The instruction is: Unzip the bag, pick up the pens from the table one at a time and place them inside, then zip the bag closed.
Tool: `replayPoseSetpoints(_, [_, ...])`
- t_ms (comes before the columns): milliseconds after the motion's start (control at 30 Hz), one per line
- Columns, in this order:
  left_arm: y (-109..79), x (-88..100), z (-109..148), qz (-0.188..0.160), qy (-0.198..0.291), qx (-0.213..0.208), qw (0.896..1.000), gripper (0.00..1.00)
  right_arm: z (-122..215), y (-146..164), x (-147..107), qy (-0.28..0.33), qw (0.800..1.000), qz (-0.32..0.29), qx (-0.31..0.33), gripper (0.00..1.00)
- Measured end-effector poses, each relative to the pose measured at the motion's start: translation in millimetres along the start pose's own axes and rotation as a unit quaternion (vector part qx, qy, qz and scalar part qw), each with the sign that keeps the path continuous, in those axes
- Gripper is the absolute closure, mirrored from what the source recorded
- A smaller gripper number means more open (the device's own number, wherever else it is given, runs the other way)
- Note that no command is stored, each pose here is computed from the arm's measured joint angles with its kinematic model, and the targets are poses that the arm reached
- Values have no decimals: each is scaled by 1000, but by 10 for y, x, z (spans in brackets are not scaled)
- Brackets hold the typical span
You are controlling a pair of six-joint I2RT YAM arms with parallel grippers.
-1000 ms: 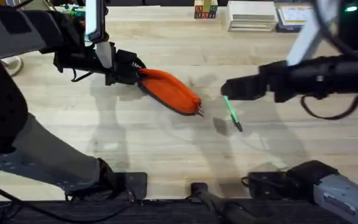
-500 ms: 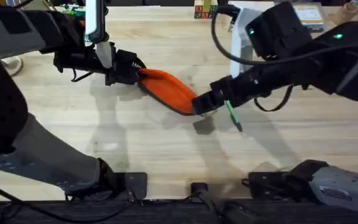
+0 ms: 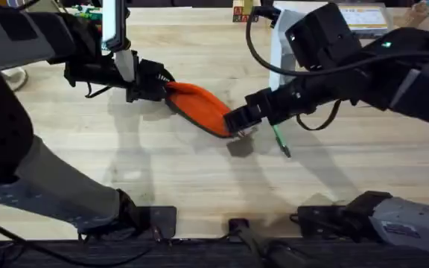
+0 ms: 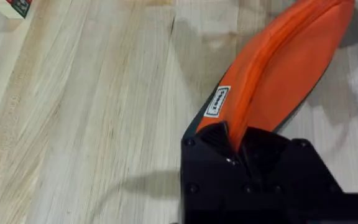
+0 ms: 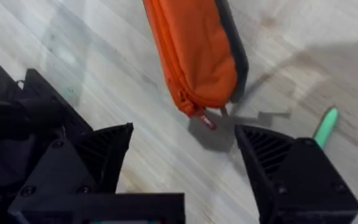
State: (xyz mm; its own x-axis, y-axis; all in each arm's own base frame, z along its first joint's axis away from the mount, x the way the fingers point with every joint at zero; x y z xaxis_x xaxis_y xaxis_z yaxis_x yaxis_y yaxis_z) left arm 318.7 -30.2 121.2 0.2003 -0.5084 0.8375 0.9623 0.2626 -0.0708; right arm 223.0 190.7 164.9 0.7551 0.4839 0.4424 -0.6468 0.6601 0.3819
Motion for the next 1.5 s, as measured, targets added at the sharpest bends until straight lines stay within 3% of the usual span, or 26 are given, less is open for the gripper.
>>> replayPoseSetpoints(167, [0,0,0,0,0,0,1000,958,-36,-21,75,-14,1000,3,0,4])
replayPoseSetpoints(667, [0,0,0,0,0,0,1000,958,-387,-6,38,26,1000,3,15,5])
replayPoseSetpoints(767, [0,0,0,0,0,0,1000,958,-414,-12,54,24,1000,3,15,53])
replayPoseSetpoints(1000, [1,-1,1,0,0,0,1000,958,-414,-29,63,22,1000,3,9,376])
replayPoseSetpoints(1067, [7,-2,3,-1,0,2,1000,958,-414,-41,57,24,1000,-9,4,613])
replayPoseSetpoints(1200, [8,-1,3,-2,0,2,1000,958,-414,-39,64,22,1000,-12,4,742])
replayPoseSetpoints(1500, [11,-1,3,-3,0,2,1000,958,-414,-15,69,21,1000,-14,14,929])
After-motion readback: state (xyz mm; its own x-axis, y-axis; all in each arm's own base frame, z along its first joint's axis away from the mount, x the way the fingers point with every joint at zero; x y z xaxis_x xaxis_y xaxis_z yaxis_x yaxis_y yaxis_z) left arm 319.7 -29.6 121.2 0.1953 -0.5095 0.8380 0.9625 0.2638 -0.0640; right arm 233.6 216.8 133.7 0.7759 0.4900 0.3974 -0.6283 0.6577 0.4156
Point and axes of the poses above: each hand's point on the last joint's axis, 136 mm out from that joint toward the fingers, its own z axis back along the fingers, its own y axis along the line the jaws close on, x = y × z, the point moved 5 cm from there along z, back along the fingers, and after that the axes turned 13 degrees about z, right-handed, at the moved point
